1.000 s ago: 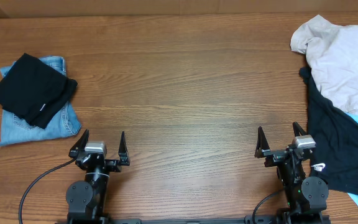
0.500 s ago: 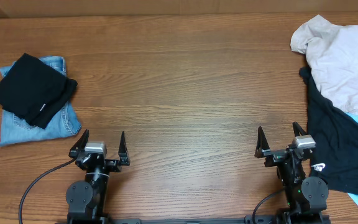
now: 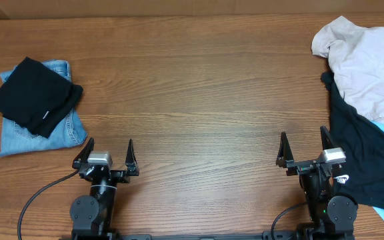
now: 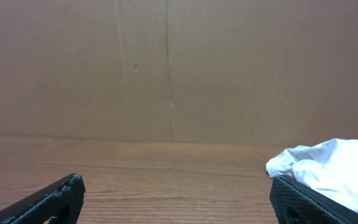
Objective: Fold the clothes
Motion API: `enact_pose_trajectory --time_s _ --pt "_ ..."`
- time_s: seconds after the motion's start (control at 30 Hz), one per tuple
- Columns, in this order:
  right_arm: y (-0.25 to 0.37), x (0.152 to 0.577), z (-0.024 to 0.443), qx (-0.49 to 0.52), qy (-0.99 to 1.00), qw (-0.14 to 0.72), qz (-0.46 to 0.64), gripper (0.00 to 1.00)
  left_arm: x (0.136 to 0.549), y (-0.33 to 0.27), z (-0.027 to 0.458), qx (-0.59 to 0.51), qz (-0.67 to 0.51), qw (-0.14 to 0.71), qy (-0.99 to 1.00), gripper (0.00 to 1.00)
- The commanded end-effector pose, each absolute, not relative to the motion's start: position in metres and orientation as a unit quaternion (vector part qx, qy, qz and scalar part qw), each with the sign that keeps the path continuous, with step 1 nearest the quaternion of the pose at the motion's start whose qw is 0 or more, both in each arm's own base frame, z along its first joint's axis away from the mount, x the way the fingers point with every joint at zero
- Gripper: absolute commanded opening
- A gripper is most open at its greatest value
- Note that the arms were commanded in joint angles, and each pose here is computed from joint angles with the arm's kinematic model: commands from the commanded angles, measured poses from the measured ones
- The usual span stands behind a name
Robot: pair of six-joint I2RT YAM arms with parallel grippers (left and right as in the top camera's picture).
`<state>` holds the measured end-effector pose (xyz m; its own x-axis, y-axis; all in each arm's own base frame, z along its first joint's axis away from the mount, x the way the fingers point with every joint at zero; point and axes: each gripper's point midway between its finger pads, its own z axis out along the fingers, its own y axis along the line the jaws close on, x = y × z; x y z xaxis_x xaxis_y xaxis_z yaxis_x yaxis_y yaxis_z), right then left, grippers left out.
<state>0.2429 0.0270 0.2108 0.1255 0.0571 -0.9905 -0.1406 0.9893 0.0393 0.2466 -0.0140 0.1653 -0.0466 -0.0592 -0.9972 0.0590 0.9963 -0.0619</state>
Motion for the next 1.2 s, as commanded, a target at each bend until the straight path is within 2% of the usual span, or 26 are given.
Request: enact_pose_trajectory --time_s 0.0,0.4,0.7,0.93,1.17 --pt "0.023 0.243 0.212 -0.001 0.658 0.749 0.084 1.0 0.244 -0.013 0.183 -0.025 -0.065 0.7 0.711 1.0" --pt "-0.002 0.244 0.253 0.065 0.681 0.727 0.048 1.0 0.231 -0.008 0.25 -0.014 -0.034 0.671 0.74 1.0" --pt "0.001 0.281 0.278 0.065 0.771 0.633 0.038 1.0 0.262 -0.001 0.269 -0.007 0.006 0.579 0.815 1.0" --pt "0.014 0.319 0.272 0.045 0.847 0.527 0.052 1.0 0.279 -0.004 0.263 -0.002 0.006 0.487 0.874 1.0" --pt "0.025 0.346 0.258 0.034 0.879 0.47 0.072 1.0 0.283 -0.013 0.27 0.004 -0.02 0.471 0.882 1.0"
